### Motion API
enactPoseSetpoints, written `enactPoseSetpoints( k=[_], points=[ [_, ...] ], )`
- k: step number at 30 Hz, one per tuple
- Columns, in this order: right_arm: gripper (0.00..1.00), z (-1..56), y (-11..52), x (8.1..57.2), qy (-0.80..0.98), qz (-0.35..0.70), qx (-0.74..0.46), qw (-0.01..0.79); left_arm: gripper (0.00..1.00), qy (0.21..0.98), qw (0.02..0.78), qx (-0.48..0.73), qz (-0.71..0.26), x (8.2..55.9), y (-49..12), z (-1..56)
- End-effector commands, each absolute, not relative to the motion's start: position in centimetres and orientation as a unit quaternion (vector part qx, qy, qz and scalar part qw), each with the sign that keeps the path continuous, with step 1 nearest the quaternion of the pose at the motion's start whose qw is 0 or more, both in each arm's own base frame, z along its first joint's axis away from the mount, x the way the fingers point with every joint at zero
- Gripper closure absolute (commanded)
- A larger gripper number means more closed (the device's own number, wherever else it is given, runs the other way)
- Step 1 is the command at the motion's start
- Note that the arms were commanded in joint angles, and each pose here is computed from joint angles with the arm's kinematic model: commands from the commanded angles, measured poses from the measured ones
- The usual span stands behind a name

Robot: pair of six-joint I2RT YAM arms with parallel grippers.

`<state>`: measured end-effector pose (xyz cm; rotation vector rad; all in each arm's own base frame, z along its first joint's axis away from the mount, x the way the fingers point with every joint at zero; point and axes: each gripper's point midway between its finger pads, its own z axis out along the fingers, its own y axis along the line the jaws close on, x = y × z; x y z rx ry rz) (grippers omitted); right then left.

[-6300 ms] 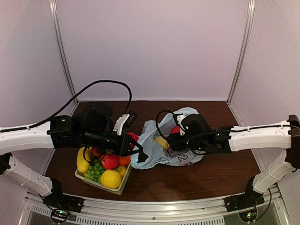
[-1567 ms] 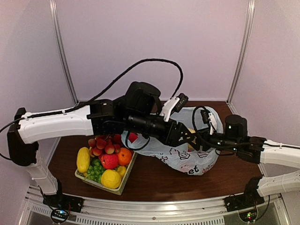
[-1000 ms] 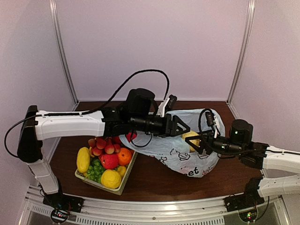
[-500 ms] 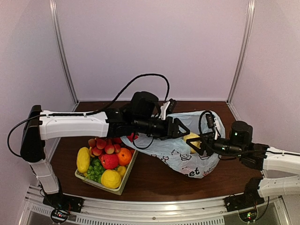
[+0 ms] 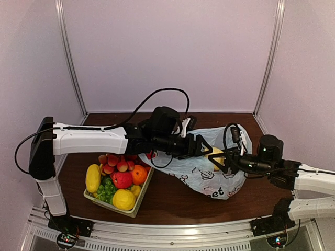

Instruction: Untie the knot of the plastic bag and take out the fruit

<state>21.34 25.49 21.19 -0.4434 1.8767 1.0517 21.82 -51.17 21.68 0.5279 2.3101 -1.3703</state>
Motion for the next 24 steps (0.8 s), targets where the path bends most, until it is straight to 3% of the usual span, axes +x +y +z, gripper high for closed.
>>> enactPoseSetpoints(
  k=[1,4,9,24],
  points=[
    [0.35,23.81,25.78,21.25,0.731,0.453,-0.177,0.479,0.25,0.815,0.204,0.186,-0.510,22.31,-51.84,22.73],
    [0.35,23.96,25.83,21.00,0.725,0.461,-0.178,0.480,0.26,0.812,0.202,0.180,-0.517,22.30,-52.00,22.82],
    [0.35,24.18,25.63,20.72,0.718,0.468,-0.176,0.484,0.40,0.817,0.198,0.172,-0.514,22.33,-51.86,22.36],
    [0.33,23.93,25.64,20.87,0.719,0.467,-0.173,0.485,0.63,0.803,0.193,0.176,-0.536,21.85,-52.80,22.75]
  ],
)
